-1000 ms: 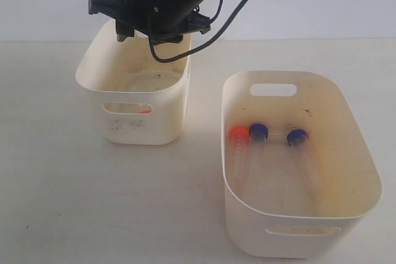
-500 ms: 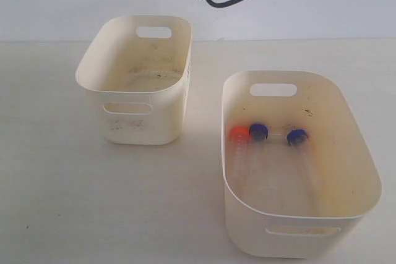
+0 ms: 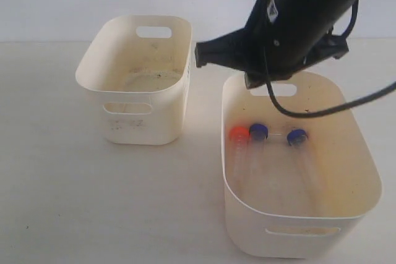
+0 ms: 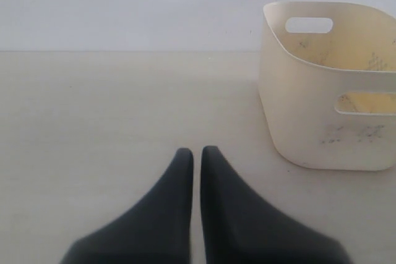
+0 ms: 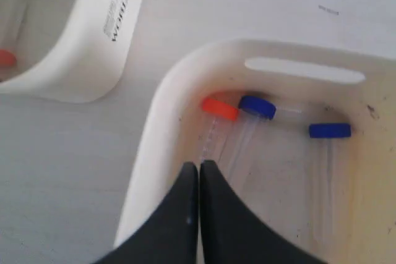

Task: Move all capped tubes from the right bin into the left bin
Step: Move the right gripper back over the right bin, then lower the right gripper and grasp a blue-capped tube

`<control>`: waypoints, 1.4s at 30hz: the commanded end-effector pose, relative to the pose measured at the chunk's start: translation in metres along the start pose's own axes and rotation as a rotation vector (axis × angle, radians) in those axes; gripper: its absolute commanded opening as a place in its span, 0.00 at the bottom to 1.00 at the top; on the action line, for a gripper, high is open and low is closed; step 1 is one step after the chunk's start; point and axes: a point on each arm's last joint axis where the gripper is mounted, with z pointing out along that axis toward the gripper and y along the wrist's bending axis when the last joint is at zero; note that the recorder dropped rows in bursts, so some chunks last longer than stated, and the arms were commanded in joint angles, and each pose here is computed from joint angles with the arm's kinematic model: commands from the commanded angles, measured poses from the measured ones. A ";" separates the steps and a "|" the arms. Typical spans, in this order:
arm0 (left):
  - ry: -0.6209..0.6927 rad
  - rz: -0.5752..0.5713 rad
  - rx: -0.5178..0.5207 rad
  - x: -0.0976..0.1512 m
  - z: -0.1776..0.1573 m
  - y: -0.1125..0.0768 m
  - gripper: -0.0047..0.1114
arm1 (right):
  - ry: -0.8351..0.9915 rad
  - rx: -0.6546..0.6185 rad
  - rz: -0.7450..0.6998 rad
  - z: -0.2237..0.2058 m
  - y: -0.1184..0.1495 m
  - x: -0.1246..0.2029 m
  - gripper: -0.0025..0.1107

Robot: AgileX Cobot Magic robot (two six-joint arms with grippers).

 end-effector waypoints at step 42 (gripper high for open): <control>0.003 -0.010 0.005 0.001 0.000 0.000 0.08 | 0.199 -0.038 0.213 0.084 -0.044 0.052 0.02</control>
